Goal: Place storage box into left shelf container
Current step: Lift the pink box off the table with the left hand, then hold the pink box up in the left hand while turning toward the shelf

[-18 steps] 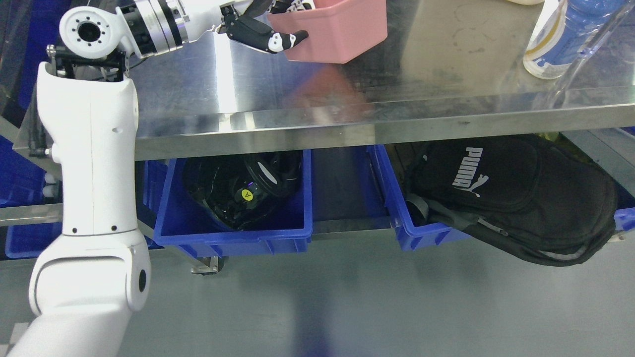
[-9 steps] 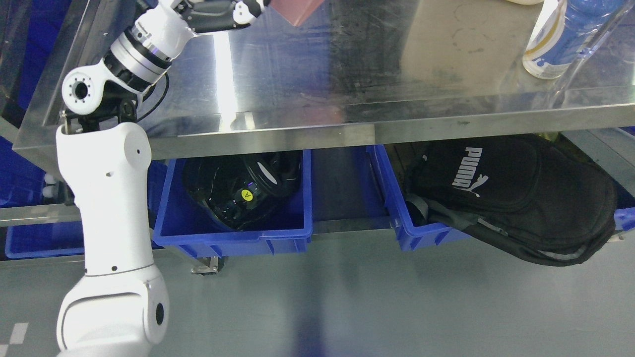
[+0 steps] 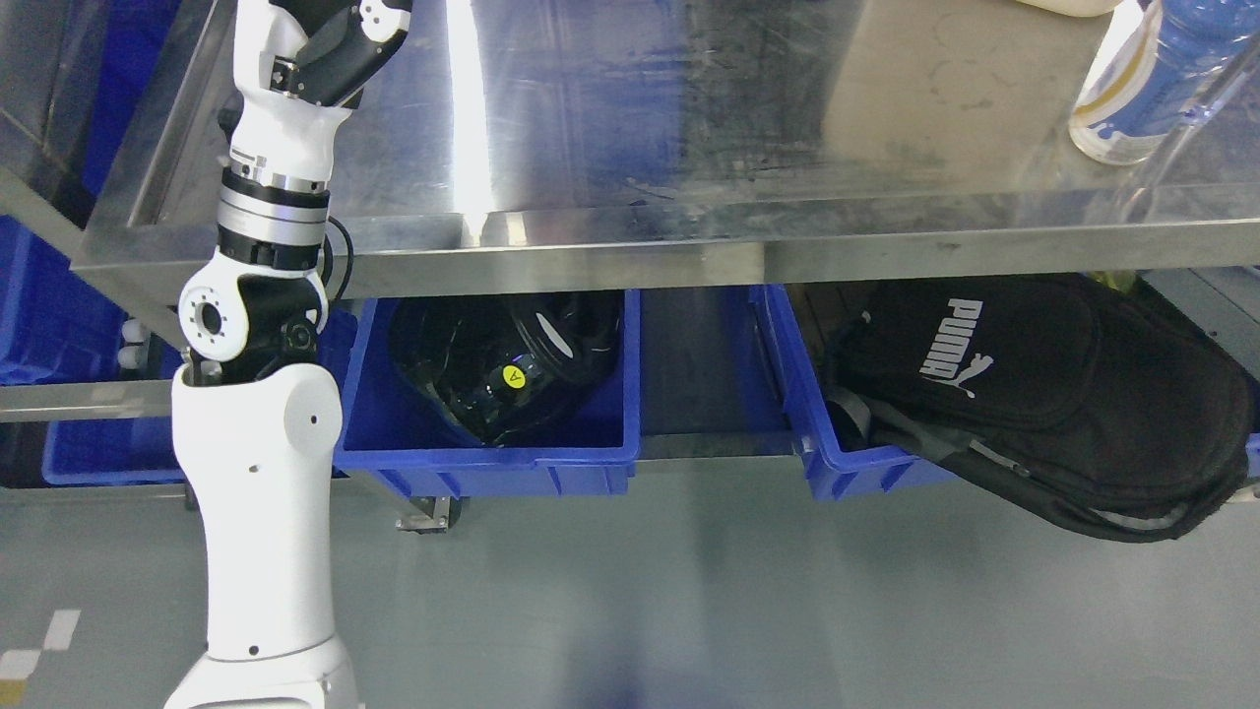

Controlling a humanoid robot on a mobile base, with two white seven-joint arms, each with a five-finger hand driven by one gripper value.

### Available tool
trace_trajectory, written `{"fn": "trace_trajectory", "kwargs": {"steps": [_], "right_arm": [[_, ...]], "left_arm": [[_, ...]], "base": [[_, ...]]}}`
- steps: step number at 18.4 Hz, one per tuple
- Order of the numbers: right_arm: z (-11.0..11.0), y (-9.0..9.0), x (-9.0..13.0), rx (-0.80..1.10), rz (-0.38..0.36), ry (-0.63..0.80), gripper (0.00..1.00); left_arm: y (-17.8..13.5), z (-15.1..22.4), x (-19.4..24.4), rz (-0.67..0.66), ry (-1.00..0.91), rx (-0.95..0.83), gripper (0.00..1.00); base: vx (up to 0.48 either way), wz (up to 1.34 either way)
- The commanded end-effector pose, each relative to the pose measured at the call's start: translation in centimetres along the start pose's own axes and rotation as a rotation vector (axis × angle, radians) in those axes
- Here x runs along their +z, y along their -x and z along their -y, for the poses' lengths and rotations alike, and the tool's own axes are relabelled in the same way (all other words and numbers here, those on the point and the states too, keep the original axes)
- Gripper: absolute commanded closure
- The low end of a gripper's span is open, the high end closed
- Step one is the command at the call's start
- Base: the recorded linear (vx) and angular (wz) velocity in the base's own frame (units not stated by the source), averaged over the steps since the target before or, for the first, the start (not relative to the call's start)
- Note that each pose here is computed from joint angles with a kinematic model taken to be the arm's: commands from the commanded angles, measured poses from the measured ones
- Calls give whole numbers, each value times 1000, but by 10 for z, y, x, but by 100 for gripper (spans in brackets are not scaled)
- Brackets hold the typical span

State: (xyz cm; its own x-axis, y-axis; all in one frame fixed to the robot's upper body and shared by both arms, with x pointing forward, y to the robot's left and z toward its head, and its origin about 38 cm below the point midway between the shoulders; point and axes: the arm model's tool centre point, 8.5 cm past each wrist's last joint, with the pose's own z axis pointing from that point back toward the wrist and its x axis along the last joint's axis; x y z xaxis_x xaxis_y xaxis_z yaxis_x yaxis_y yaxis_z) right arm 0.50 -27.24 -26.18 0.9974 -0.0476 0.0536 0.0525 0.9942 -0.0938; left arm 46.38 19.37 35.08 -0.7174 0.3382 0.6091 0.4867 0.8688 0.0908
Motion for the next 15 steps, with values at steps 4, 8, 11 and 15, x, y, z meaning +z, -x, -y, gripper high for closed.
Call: {"fn": "trace_trajectory", "kwargs": {"steps": [4,8,11,15], "right_arm": [[11,-10,-1,-21,23,14,0],[11,-10,-1,-21,24,14,0],[11,-10,-1,-21,23,14,0],[11,-10,-1,-21,23,14,0]], "left_arm": [[-4,77,31,86,102,75,97],[7,85,63,59,109,86,97],[14,96,87,43,148,97,97],[18,99,108,31,120,101,97]], "base": [[-54,364],[-82,1085],[-48,1616],[36,1781]]}}
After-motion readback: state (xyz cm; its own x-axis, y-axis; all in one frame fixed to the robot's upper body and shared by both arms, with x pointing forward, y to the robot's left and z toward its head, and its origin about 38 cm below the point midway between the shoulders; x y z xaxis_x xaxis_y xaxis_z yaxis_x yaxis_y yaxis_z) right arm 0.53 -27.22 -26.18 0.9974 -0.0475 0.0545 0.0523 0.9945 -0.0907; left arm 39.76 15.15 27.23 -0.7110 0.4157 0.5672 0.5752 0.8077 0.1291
